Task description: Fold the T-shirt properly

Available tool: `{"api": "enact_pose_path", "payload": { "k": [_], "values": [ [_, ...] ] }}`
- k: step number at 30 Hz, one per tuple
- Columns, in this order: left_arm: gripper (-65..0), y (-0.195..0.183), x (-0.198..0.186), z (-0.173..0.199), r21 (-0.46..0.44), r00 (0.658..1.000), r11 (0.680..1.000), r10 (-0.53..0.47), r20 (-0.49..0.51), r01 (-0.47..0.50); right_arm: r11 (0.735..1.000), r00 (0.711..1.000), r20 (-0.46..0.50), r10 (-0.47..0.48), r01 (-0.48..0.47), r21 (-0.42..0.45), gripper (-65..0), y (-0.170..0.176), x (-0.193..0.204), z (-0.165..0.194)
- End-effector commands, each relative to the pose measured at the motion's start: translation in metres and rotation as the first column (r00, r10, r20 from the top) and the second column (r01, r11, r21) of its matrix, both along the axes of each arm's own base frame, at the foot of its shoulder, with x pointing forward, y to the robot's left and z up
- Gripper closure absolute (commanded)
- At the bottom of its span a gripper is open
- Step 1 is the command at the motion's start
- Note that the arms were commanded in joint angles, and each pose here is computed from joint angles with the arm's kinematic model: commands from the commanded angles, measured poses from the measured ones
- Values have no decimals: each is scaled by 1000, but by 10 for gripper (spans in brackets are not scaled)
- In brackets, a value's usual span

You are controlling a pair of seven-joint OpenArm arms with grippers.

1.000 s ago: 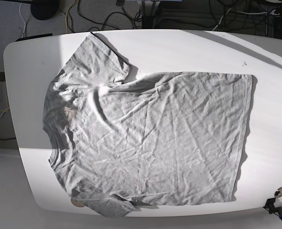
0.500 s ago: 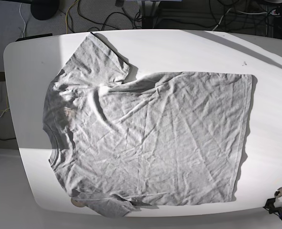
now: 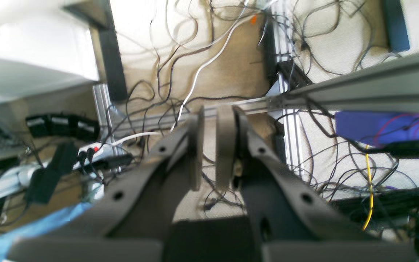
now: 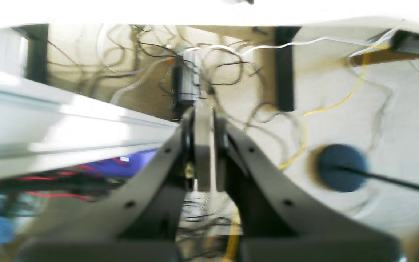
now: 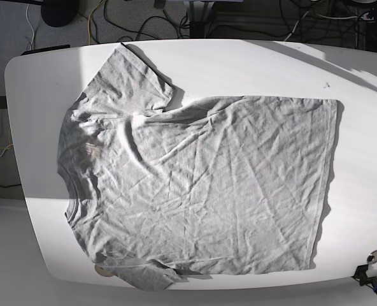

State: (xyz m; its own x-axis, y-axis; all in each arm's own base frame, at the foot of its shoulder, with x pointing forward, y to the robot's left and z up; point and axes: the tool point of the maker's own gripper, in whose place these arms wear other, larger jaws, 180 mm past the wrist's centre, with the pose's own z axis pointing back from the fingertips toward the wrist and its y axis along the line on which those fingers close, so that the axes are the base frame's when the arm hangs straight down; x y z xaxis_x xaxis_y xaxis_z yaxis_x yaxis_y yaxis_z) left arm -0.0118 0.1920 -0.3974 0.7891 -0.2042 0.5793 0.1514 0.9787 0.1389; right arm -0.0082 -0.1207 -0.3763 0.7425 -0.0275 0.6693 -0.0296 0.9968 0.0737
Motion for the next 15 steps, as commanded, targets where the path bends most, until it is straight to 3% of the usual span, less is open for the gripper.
{"api": "enact_pose_path", "payload": {
  "k": [1,6,15],
  "values": [
    [-57,-1,3,9,0,1000,1000,-7,23,7,998,999,11,-50,49,45,-19,-1,0,8],
    [-58,10,22,17,32,997,999,3,79,-6,984,991,17,-129,126,122,-19,-6,5,12],
    [-58,16,76,26,8,976,1000,-26,215,25,940,962,135,-237,192,283,-20,-19,63,19]
  ]
}}
